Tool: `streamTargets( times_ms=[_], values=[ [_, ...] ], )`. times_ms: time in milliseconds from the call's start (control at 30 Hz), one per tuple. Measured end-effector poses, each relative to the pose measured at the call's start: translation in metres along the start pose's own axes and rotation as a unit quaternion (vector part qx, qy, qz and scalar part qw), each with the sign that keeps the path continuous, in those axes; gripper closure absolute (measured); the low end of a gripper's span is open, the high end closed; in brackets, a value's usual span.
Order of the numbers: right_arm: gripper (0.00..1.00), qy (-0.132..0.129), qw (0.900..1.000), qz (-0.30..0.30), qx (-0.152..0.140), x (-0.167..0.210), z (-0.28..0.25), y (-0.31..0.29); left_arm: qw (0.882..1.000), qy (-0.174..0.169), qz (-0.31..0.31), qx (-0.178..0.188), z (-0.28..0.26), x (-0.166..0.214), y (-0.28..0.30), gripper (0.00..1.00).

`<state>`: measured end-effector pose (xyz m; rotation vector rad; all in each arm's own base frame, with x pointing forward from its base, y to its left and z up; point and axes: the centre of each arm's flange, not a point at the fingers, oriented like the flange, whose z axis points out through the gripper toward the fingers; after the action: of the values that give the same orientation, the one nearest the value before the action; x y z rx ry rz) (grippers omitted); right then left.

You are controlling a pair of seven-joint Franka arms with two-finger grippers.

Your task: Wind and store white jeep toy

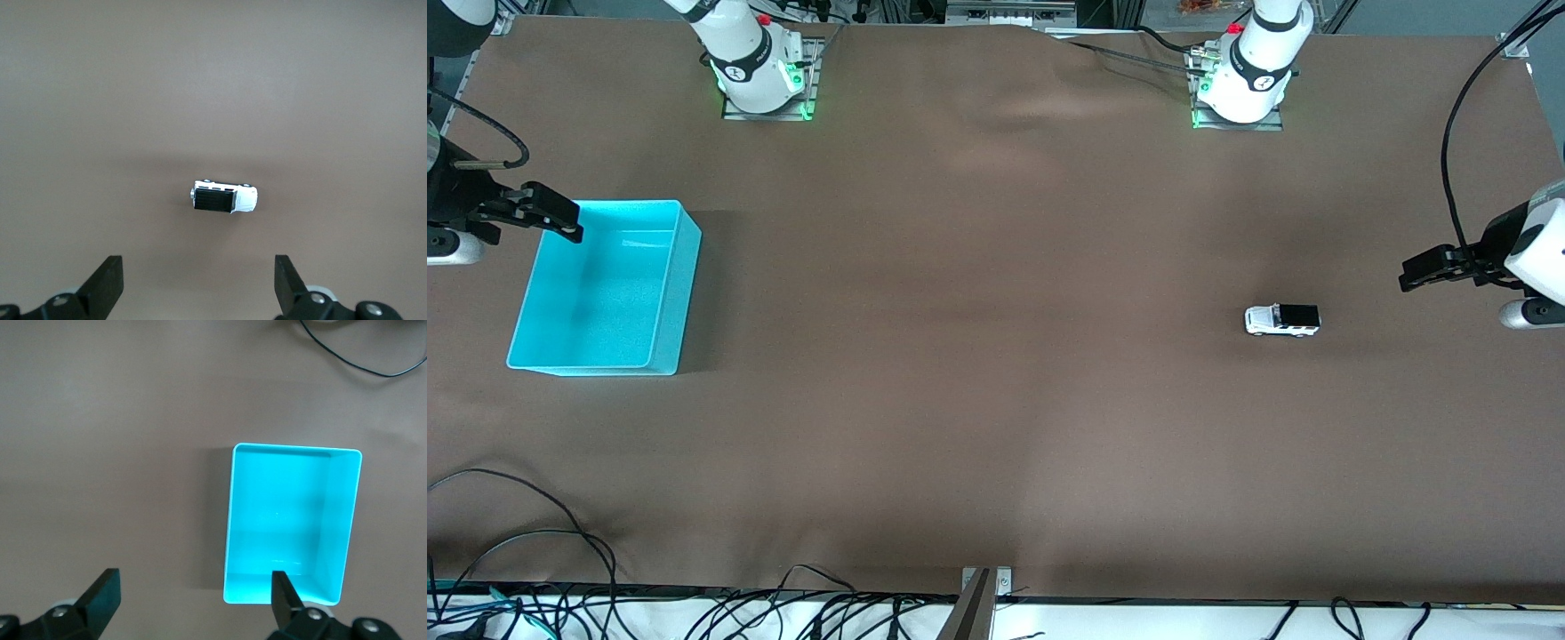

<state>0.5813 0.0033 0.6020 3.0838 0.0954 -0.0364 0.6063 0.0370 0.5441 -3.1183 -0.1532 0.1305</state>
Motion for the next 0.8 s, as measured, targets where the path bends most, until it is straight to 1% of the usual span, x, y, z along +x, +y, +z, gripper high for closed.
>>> streamTargets(
  times_ms=[167,300,400,501,634,801],
  values=[
    [0.00,0.004,1.000,0.000,0.000,0.000,-0.004,0.000,1.000,-0.013,-0.019,0.000,0.009,0.001,0.000,0.00],
    [0.00,0.004,1.000,0.000,0.000,0.000,-0.004,0.000,0.998,-0.027,-0.064,0.002,0.018,0.003,0.000,0.00],
    [0.00,0.005,1.000,-0.001,0.005,0.000,-0.004,-0.002,0.994,-0.034,-0.108,0.004,0.025,0.005,0.001,0.00],
    [0.00,0.006,1.000,0.000,0.024,0.000,-0.005,-0.006,0.987,-0.042,-0.156,0.007,0.032,0.006,0.004,0.00],
    [0.00,0.008,0.999,0.002,0.048,0.001,-0.006,-0.008,0.975,-0.053,-0.217,0.013,0.044,0.007,0.011,0.00],
    [0.00,0.009,0.998,0.004,0.055,0.001,-0.007,-0.008,0.954,-0.071,-0.290,0.025,0.063,0.005,0.021,0.00]
  ],
)
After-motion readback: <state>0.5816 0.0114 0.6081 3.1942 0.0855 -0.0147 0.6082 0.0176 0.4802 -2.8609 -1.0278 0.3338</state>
